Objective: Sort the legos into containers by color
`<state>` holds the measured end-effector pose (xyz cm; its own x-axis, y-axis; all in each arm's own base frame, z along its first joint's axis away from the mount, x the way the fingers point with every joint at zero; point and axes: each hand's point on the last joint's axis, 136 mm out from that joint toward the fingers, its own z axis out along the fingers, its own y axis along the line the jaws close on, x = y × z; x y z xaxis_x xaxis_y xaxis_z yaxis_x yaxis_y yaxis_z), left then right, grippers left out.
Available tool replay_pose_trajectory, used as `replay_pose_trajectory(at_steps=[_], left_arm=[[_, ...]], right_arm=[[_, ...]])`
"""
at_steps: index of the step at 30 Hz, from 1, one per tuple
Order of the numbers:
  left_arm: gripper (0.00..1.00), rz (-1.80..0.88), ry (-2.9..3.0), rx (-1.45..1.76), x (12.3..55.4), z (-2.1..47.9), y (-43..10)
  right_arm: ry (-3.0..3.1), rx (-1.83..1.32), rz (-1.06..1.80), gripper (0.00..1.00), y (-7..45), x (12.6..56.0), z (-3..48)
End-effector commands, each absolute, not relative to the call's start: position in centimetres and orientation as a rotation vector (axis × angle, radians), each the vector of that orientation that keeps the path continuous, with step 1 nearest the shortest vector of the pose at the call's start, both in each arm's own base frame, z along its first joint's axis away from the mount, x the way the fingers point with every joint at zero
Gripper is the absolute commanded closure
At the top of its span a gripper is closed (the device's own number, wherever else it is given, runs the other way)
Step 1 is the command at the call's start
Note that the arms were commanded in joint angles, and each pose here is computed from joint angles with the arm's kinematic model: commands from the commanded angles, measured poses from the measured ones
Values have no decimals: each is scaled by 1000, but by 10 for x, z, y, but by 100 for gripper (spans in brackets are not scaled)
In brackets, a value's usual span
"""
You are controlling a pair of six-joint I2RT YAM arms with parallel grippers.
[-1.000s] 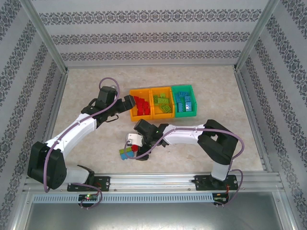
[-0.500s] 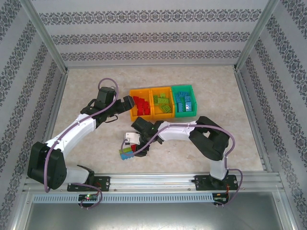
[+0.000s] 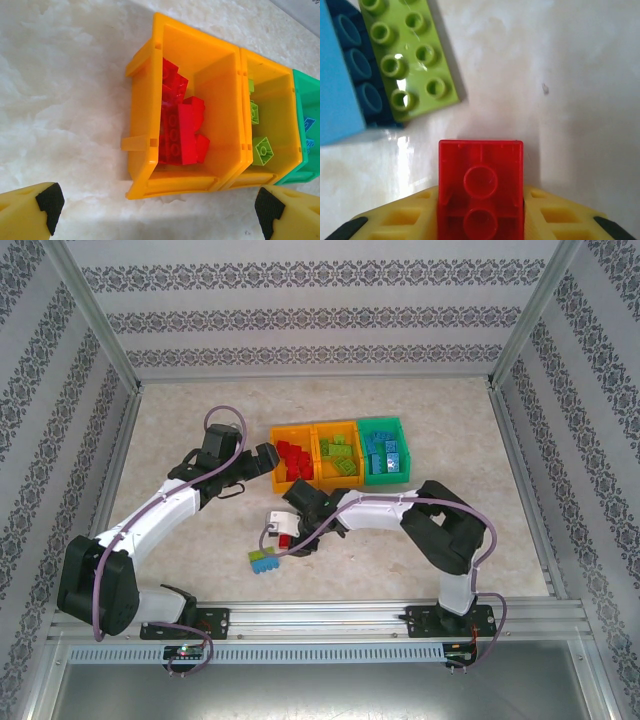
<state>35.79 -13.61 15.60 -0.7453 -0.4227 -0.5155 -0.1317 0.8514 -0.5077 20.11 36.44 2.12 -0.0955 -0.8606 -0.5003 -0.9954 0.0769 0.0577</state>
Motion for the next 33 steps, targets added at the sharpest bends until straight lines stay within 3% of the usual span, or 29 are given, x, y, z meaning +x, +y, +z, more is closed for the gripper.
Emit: replay_pose_trajectory(at_steps=[1,12,22,31,33], left_arm=[[0,-584,2346,-446,356,163,-125],[0,-521,2338,-491,344,158,-109],[0,-466,2376,-493,336,145,-102],[0,-421,2447,-432,319,129,-99],[0,-417,2450,-439,317,126,-98]], right_arm=[[2015,-1698,684,65,365,212,54],[2140,-1092,806,68,352,306,128],[2391,-570,761,70,335,398,120],[2481,-388,725,57,333,431,104],[2487,-380,725,47,334,433,104]])
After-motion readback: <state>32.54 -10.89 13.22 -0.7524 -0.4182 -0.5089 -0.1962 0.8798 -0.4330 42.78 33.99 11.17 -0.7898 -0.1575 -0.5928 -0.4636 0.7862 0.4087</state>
